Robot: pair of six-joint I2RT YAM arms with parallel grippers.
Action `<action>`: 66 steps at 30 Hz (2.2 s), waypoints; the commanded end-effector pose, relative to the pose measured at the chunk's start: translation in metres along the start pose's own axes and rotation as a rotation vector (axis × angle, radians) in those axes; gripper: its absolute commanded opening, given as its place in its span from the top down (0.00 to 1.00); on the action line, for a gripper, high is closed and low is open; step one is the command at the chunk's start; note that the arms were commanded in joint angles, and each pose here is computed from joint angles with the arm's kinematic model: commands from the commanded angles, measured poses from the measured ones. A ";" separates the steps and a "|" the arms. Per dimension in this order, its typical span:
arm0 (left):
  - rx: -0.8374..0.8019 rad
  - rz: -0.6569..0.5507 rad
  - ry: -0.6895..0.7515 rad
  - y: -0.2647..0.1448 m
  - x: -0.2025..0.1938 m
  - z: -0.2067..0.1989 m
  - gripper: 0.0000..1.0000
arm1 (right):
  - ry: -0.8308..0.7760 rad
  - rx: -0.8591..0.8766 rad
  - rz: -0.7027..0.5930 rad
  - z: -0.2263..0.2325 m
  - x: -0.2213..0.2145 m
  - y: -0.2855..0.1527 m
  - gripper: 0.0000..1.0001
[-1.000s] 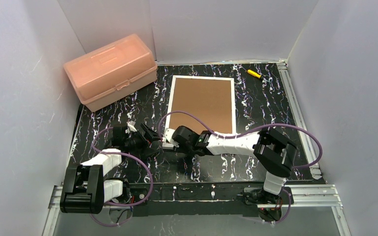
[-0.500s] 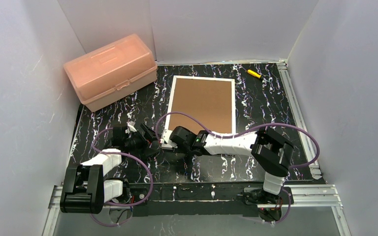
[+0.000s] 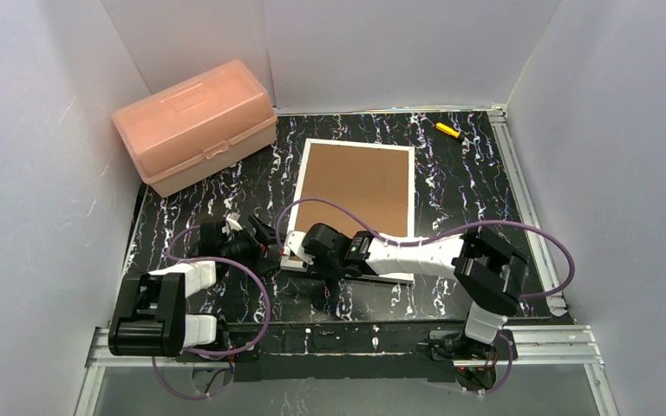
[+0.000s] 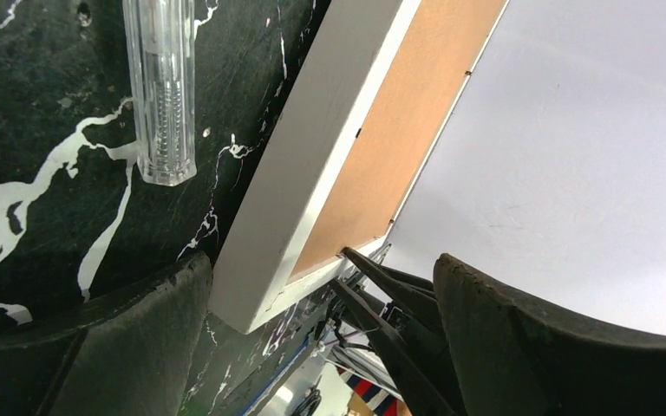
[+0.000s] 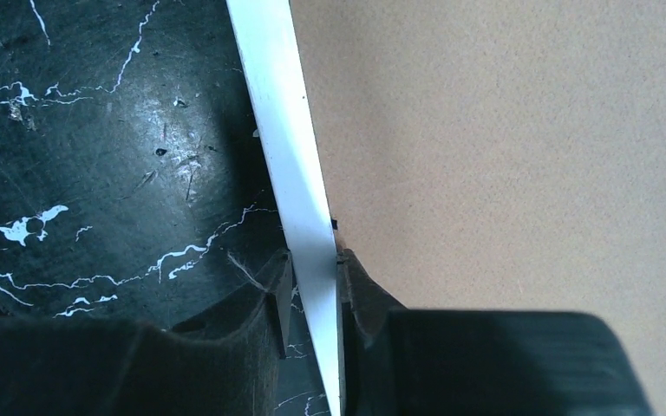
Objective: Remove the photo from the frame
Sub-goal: Turn over the photo frame at the center of the board.
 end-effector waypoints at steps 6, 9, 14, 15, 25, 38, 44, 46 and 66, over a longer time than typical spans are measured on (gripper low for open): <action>0.008 -0.005 -0.002 0.001 0.000 0.005 0.02 | 0.072 -0.011 -0.232 -0.013 0.056 -0.033 0.99; 0.006 0.018 -0.009 0.004 -0.003 0.003 0.02 | 0.076 -0.013 -0.246 -0.015 0.060 -0.036 0.99; -0.005 0.025 -0.018 0.004 -0.004 0.000 0.04 | 0.076 -0.023 -0.270 -0.020 0.068 -0.041 0.99; -0.015 0.030 -0.017 0.003 -0.005 -0.003 0.07 | 0.075 -0.022 -0.274 -0.020 0.069 -0.041 0.99; -0.112 0.050 0.000 -0.007 -0.012 -0.035 0.60 | 0.096 -0.033 -0.334 -0.027 0.085 -0.055 0.97; -0.254 0.049 0.015 -0.032 -0.024 -0.085 0.79 | -0.018 -0.287 -0.124 -0.043 0.067 -0.080 0.05; -0.287 0.051 0.019 -0.039 -0.028 -0.097 0.80 | -0.154 -0.460 0.011 -0.046 0.060 -0.083 0.01; -0.294 0.053 0.021 -0.041 -0.029 -0.099 0.80 | -0.197 -0.503 0.027 -0.048 0.064 -0.085 0.01; -0.361 0.090 0.025 -0.058 -0.043 -0.122 0.75 | -0.347 -0.559 -0.009 -0.049 0.100 -0.079 0.75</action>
Point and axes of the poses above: each gripper's point midway between its finger pads, its own y axis out along the fingers, its own z axis along the line the jaws close on, x = y × z, the point moved 1 cm from there along -y, back along the fingers, and after that the axes turned 11 degrees about -y, right-handed, at the moved point
